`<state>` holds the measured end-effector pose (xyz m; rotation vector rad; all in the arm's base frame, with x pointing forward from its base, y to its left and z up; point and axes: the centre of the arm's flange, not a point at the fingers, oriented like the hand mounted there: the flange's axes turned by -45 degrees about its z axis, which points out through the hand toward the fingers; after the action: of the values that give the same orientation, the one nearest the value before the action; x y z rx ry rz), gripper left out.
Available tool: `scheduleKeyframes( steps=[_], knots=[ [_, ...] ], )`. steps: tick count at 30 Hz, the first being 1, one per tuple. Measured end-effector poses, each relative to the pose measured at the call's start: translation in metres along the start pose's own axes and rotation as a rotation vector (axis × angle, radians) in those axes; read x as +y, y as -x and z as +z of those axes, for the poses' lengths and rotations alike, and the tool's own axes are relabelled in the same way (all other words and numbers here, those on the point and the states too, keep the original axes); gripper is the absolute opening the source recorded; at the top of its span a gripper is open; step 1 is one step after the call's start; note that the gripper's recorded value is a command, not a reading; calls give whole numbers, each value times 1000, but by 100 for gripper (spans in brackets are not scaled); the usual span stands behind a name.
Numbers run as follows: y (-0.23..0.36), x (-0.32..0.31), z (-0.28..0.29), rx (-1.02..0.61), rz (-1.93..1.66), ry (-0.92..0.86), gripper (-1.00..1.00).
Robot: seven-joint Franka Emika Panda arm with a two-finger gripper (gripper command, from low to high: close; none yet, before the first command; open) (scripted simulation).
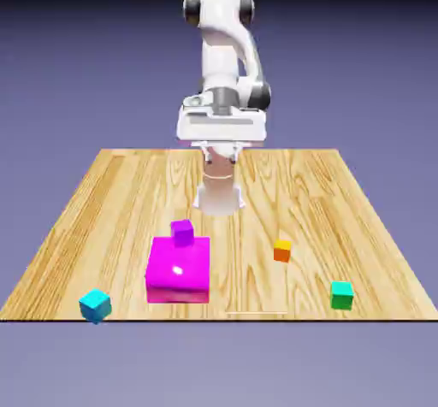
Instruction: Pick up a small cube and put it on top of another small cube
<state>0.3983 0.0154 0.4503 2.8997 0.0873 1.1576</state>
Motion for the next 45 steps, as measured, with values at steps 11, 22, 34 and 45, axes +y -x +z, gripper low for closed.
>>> scheduleKeyframes(
  steps=[11, 22, 34, 45],
  knots=[
    [20, -101, 111, -312, -27, 38, 0],
    [74, -205, 194, -509, 3, 69, 0],
    [113, -306, 233, -570, 173, 46, 0],
    [124, -307, 251, -570, 177, 43, -100]
  ],
)
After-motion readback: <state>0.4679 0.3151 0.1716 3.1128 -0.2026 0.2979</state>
